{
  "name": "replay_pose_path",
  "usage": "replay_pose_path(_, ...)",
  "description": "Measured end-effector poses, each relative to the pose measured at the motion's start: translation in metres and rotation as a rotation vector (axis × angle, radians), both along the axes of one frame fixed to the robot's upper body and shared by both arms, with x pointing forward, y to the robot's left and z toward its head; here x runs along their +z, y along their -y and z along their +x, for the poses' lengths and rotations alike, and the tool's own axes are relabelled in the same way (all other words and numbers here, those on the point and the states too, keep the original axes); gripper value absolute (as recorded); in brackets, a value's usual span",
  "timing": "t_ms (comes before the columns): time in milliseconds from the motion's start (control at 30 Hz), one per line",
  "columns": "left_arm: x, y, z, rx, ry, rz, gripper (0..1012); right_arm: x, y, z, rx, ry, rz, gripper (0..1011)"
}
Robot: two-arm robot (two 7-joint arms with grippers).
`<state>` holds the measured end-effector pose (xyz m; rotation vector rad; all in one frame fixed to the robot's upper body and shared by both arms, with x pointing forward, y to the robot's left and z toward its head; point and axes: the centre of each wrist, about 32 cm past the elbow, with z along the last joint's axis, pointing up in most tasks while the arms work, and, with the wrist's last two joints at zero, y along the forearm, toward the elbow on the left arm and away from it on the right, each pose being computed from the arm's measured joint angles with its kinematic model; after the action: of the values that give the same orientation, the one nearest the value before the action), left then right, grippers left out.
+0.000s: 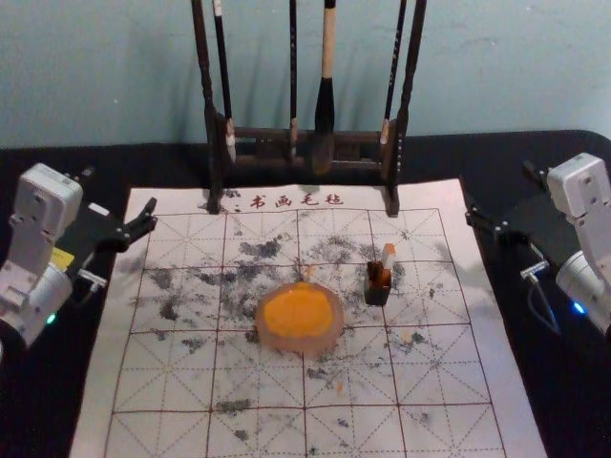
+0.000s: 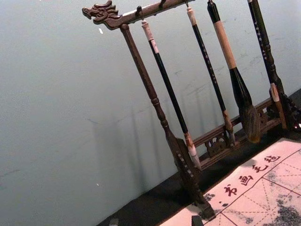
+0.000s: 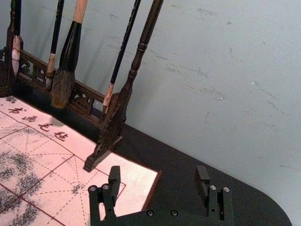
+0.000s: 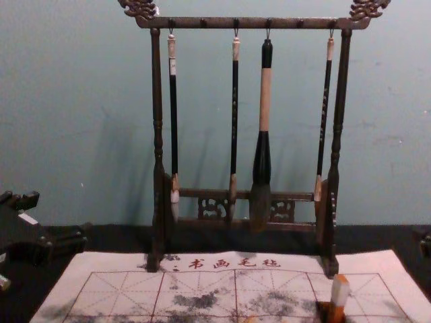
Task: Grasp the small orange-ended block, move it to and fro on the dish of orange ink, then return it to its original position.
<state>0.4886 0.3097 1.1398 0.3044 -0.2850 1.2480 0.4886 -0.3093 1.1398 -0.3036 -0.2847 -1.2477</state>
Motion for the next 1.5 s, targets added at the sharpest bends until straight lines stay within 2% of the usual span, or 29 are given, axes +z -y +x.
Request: replay_pose_path(1500,0.0000,0.0000,0.0000,0.000,0.000,0.000,1001,0.0000,0.0003,0.0000,0.000,0.000,-0.001,1000)
